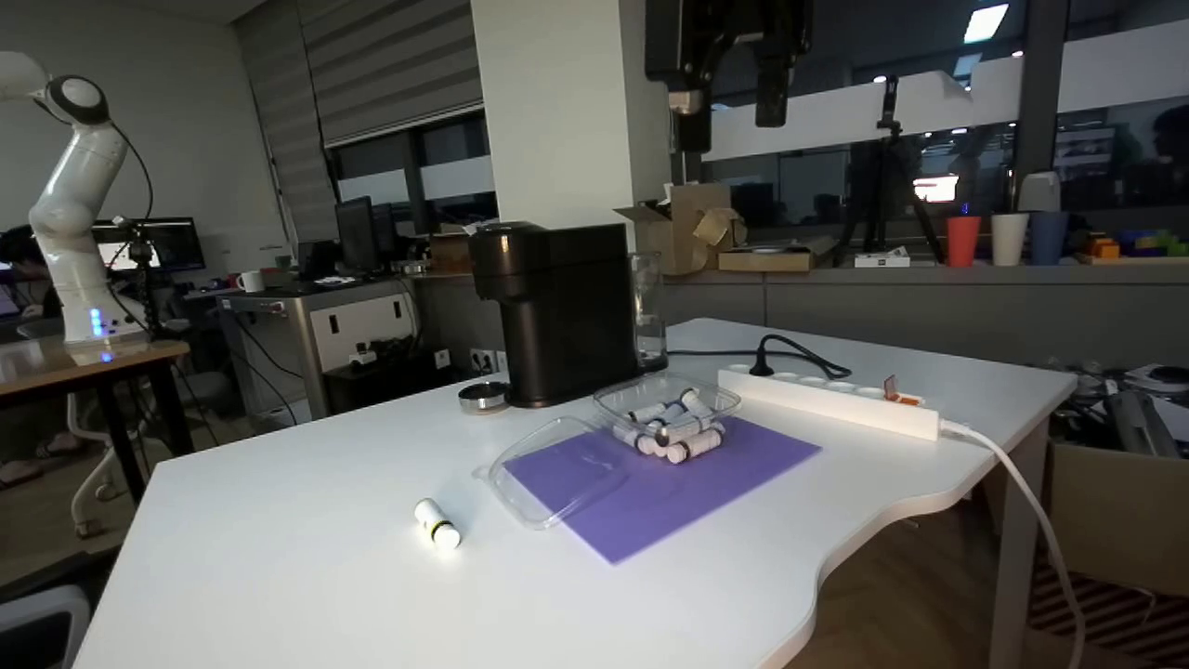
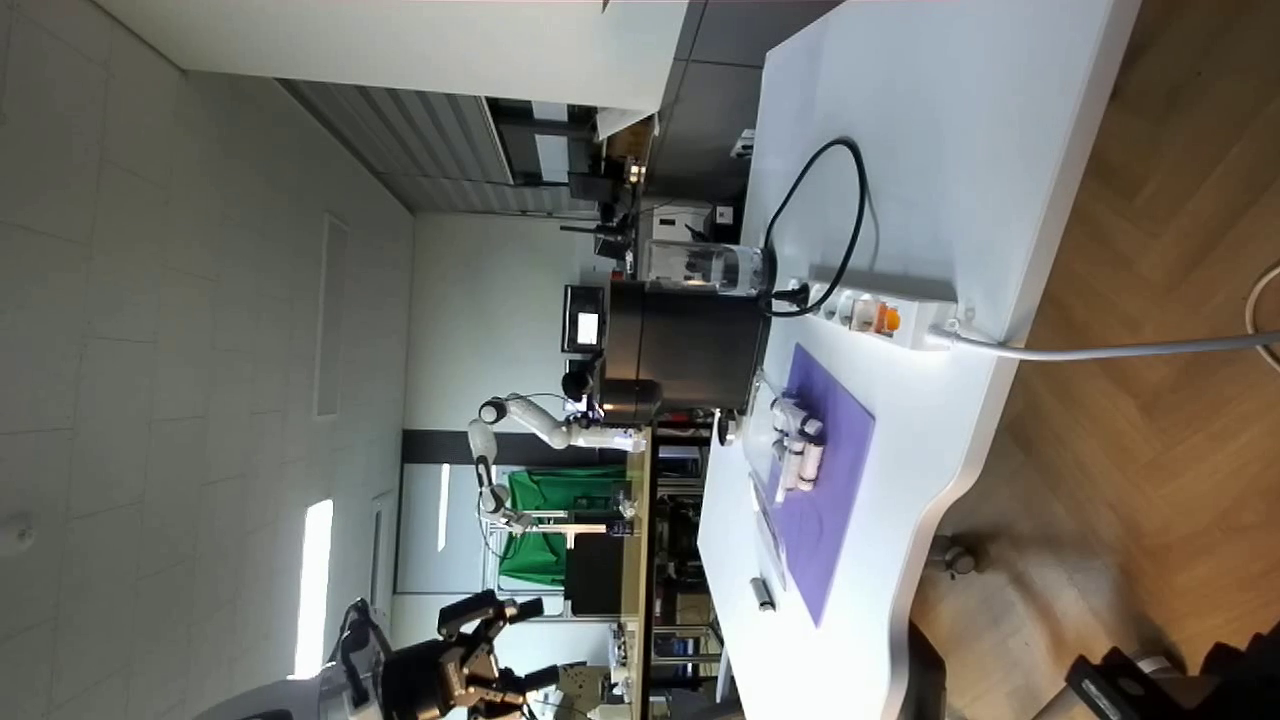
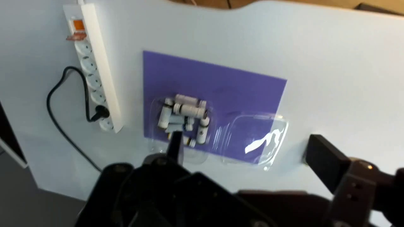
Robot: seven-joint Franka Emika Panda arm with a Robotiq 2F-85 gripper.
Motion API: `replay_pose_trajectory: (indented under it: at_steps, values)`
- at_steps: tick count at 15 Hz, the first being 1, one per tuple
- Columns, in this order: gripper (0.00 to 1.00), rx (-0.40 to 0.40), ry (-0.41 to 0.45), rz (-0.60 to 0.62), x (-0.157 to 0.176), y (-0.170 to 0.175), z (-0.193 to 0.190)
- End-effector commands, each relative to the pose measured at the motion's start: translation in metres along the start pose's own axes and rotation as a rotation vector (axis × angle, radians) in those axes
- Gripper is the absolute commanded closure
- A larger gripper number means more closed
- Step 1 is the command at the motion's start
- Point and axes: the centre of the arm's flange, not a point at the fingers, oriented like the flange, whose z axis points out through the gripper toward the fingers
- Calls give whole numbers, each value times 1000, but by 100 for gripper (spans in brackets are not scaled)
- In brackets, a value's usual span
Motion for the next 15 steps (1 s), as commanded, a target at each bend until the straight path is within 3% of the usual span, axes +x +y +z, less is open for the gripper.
replay_pose_trajectory:
  at_steps: [1,4,6,10,15]
  values:
    - [0,-60,101,35,43,39,53]
    - [0,-36,127,58,78,64,98]
    - [0,-15,131,64,99,60,128]
    - [0,70,113,10,142,6,176]
    - [0,190,74,-81,199,-104,198]
